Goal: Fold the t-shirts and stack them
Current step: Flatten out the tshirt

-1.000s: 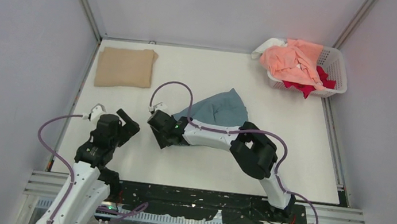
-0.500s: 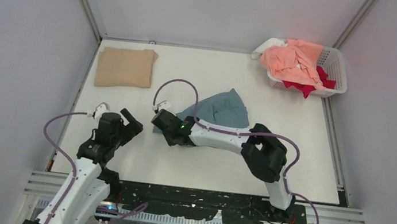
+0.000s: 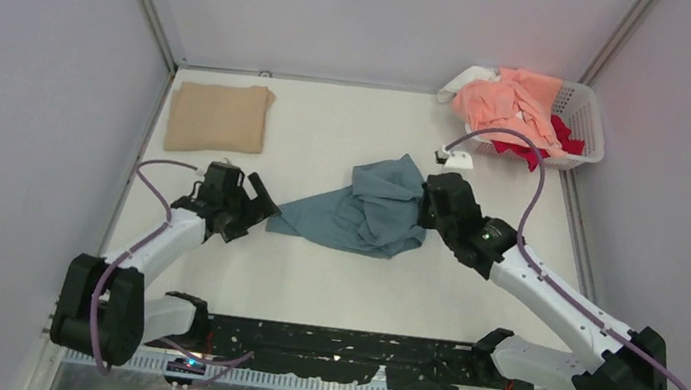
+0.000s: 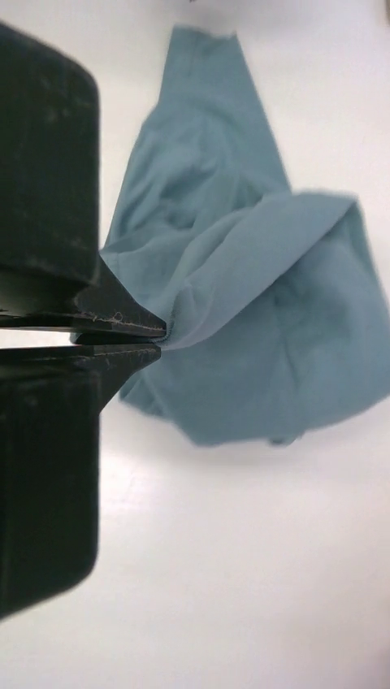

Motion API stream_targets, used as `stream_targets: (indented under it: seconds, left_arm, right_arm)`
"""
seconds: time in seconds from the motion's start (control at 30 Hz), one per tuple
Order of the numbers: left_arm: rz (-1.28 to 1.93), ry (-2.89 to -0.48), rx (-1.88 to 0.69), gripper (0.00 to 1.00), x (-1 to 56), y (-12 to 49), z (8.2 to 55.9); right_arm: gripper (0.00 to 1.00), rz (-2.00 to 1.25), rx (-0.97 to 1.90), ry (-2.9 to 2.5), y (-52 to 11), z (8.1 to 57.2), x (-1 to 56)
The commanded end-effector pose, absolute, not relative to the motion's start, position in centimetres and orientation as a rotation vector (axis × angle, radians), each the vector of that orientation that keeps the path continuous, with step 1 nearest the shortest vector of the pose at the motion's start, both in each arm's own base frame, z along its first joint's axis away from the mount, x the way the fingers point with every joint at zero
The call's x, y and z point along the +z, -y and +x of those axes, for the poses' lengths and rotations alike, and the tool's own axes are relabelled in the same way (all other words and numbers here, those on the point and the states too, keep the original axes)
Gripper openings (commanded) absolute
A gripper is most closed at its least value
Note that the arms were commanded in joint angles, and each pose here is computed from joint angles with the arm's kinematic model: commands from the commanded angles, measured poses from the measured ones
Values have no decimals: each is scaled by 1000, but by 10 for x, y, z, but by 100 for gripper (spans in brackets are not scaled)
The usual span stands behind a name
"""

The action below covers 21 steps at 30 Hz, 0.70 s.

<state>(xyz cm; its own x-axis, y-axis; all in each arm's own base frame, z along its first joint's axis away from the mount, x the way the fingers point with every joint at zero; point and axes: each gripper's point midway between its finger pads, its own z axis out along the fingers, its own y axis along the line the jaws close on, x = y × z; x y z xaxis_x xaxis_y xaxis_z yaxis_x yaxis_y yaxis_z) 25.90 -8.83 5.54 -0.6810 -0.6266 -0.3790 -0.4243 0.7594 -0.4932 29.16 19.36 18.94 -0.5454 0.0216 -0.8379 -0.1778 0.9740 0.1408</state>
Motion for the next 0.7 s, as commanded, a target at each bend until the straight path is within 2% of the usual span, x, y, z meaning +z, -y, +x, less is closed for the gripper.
stream_targets:
  seconds: [0.0,0.27,0.5,0.67]
  left_arm:
    - [-660,-2426,-593,99,68,120,294]
    - [-647,-2548,-523,92,42,133,304]
    - [-626,-2581,-488,89,36,142,310]
    - [-577,-2605,-375,85,37,147,315]
  right_arm:
    - [8,30,190,-2128,-147,287,180]
    - [8,124,75,-2119,-108,291,182]
    - [8,235,-35,-2100,-64,291,190]
    - [7,320,-92,-2052,-32,286,204]
